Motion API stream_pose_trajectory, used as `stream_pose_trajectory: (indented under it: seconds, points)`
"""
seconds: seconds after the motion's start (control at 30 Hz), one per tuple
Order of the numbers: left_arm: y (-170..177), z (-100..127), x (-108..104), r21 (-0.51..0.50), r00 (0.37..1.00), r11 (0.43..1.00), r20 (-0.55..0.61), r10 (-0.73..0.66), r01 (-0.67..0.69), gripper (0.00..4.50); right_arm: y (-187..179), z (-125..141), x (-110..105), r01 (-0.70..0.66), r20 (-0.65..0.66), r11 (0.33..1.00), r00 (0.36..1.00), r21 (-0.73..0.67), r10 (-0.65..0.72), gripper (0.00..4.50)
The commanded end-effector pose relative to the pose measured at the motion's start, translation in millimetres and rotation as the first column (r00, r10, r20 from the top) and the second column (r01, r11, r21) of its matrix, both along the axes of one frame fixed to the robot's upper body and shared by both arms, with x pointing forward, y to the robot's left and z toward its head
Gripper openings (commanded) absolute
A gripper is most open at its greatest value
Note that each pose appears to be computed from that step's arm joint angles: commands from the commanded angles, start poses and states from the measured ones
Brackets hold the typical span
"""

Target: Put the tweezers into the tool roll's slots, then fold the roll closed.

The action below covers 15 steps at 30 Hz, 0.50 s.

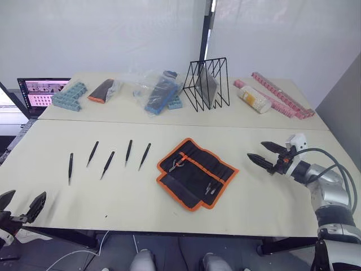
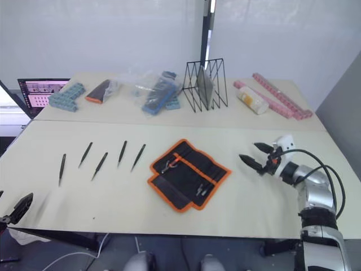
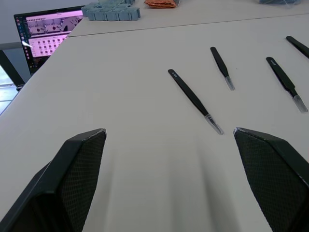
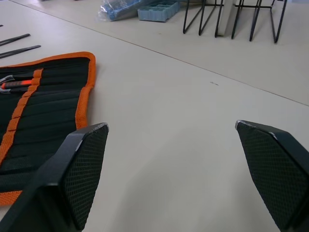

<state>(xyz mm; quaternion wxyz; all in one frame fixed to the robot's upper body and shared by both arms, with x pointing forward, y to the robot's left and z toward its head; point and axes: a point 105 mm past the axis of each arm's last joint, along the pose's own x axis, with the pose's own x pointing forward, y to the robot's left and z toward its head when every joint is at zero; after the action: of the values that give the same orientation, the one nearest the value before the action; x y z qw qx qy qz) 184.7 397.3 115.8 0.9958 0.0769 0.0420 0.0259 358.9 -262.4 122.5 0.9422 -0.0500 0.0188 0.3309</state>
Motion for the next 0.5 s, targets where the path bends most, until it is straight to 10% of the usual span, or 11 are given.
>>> stream_pose_trajectory:
  seconds: [0.03, 0.5]
  points:
    - [7.1, 8.2, -5.5, 0.021, 0.999, 0.999, 0.033, 0.029, -0.029, 4.5, -2.6, 21.7, 0.2, 0.011, 0.081, 1.0, 0.997, 0.0, -0.011, 4.47]
    - [3.1, 10.6, -5.8, 0.023, 0.998, 0.999, 0.031, 0.047, -0.048, 4.5, 74.8, 83.0, 12.4, -0.279, 0.167, 0.96, 0.947, 0.014, 0.273, 4.47]
